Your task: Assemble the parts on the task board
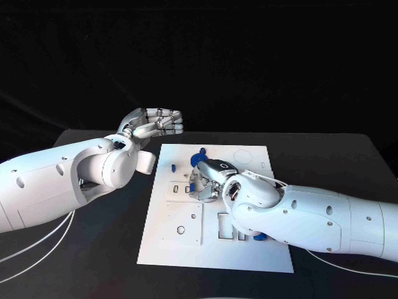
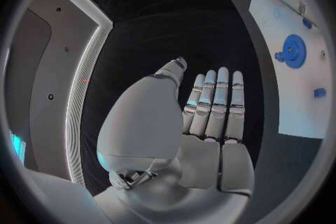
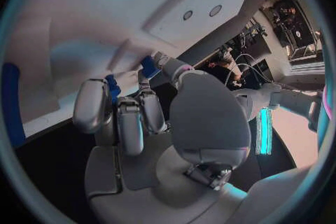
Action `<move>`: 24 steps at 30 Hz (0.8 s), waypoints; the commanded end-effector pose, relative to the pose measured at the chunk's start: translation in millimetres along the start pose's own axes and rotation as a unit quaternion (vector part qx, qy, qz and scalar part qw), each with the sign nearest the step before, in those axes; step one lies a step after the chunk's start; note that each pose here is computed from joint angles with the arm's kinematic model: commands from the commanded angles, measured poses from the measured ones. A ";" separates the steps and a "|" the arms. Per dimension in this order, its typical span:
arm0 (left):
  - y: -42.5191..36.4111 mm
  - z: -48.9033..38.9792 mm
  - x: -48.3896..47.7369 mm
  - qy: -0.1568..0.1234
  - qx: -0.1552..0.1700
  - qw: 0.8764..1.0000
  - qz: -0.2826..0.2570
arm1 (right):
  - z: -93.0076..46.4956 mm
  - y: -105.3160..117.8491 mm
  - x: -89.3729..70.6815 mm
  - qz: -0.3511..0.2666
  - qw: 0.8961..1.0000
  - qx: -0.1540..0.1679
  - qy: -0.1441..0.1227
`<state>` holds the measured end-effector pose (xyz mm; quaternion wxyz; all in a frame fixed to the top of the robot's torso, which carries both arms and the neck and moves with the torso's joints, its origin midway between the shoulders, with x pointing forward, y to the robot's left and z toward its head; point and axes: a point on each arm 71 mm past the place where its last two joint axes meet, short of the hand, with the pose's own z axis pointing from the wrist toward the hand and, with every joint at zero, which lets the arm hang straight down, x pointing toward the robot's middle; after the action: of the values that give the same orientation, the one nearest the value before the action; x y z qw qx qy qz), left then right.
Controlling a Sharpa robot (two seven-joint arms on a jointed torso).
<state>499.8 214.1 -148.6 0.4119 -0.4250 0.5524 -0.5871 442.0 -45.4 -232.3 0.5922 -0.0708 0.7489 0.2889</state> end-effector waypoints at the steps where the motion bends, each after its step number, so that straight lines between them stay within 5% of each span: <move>1: -0.8 0.2 2.1 0.009 0.003 1.000 -0.002 | -0.4 1.7 -0.7 -0.009 1.000 -0.011 -0.008; 13: -0.4 0.1 1.5 0.009 0.002 1.000 0.000 | -5.5 3.1 -6.1 -0.004 0.999 -0.031 -0.042; 20: 1.9 0.5 0.1 0.017 -0.006 0.999 0.031 | -25.5 -4.1 -21.4 0.022 0.994 -0.056 -0.092; 24: 6.7 0.9 -1.2 0.032 -0.031 0.998 0.049 | -37.3 -22.5 -37.2 0.074 0.993 -0.044 -0.086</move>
<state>502.3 218.6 -152.7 0.4197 -0.4129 0.5725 -0.5706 432.1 -92.3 -205.6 0.6357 -0.0426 0.6967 0.3295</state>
